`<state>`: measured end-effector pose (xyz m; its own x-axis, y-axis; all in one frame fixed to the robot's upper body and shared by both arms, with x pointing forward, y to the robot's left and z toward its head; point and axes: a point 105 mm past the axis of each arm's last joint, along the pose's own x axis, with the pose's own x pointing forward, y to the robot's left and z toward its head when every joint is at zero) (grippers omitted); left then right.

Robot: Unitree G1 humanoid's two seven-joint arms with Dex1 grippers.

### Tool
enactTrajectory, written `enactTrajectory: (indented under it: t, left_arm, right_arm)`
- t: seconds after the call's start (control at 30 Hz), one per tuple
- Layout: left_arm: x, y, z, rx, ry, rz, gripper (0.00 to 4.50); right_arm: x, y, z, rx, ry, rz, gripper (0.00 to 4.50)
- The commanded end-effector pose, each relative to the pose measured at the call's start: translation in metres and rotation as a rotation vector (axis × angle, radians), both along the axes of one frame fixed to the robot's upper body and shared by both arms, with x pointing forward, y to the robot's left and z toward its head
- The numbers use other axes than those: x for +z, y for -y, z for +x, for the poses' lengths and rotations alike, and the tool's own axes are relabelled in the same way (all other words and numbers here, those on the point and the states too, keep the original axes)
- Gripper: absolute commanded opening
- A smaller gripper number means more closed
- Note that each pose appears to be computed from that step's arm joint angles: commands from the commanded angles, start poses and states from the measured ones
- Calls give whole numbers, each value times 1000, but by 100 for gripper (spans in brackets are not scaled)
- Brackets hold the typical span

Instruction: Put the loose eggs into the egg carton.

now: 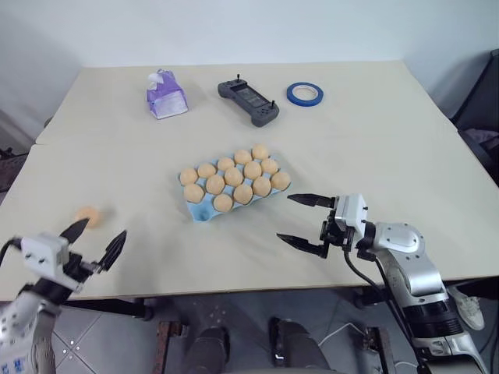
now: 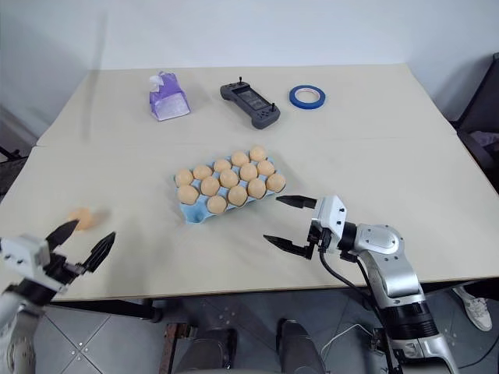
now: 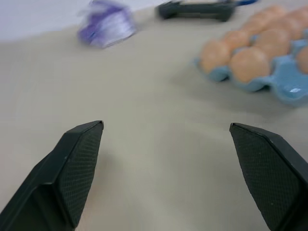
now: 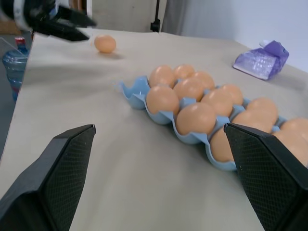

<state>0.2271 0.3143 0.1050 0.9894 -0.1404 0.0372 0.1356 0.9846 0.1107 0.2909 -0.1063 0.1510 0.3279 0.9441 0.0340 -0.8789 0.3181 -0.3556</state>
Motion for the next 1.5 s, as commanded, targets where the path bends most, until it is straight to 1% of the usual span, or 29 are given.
enactTrajectory:
  t: [0.03, 0.13, 0.17, 0.27, 0.3, 0.33, 0.37, 0.43, 0.57, 0.63, 0.77, 0.87, 0.97, 1.0, 1.03, 1.07, 1.13, 1.2, 1.27, 1.3, 1.4, 1.5]
  left_arm:
    - [13, -9, -11, 109, 79, -24, 448]
    - [14, -25, -16, 275, 120, -19, 448]
    - [16, -35, -17, 352, 138, -46, 448]
    - [24, -52, -12, 465, 180, -63, 448]
    - [24, -55, -7, 478, 161, -52, 448]
    - [26, -54, 1, 454, 164, -61, 448]
    - [26, -53, 8, 437, 139, -41, 448]
    - [25, -55, 22, 430, 117, -45, 448]
    - [11, -52, 53, 379, 12, -116, 448]
    - [8, -50, 60, 360, -14, -109, 448]
    - [2, -52, 65, 350, -54, -102, 448]
    - [4, -54, 67, 347, -43, -111, 386]
    - [10, -52, 67, 323, -16, -90, 297]
    - [14, -50, 66, 313, -1, -61, 254]
    - [24, -45, 65, 269, 33, -8, 232]
    - [30, -41, 64, 248, 54, 15, 207]
    - [41, -38, 60, 227, 81, 46, 207]
    - [50, -22, 60, 135, 86, 75, 207]
    - [57, 8, 64, -35, 93, 106, 207]
    - [57, 28, 67, -141, 78, 139, 207]
    - [50, 85, 72, -459, 33, 200, 207]
    - [44, 122, 76, -674, 7, 243, 207]
  right_arm:
    - [9, -4, -2, 26, 34, 28, 450]
    - [9, -4, -1, 29, 35, 26, 450]
    - [10, -4, -1, 29, 35, 28, 450]
    - [14, -6, 0, 35, 32, 40, 450]
    - [14, -7, 0, 43, 20, 26, 450]
    - [13, -10, 0, 58, 22, 0, 450]
    - [13, -13, -1, 77, 22, -10, 450]
    - [19, -17, 0, 86, 19, 19, 450]
    - [20, -23, 4, 87, 24, 41, 450]
    - [18, -24, 4, 89, 27, 38, 450]
    - [18, -24, 4, 72, 34, 50, 450]
    - [17, -22, 4, 57, 32, 55, 450]
    - [14, -21, 2, 44, 20, 57, 450]
    - [13, -20, 2, 42, 19, 56, 450]
    - [12, -20, 0, 40, 17, 53, 450]
    - [11, -19, -1, 38, 13, 52, 450]
    - [9, -16, -4, 31, 4, 45, 450]
    - [7, -12, -6, 15, -3, 38, 450]
    - [6, -9, -6, -1, -5, 36, 450]
    - [6, -8, -6, -9, -6, 36, 450]
    - [5, -6, -5, -23, -6, 33, 450]
    - [4, -3, -5, -39, 5, 22, 450]
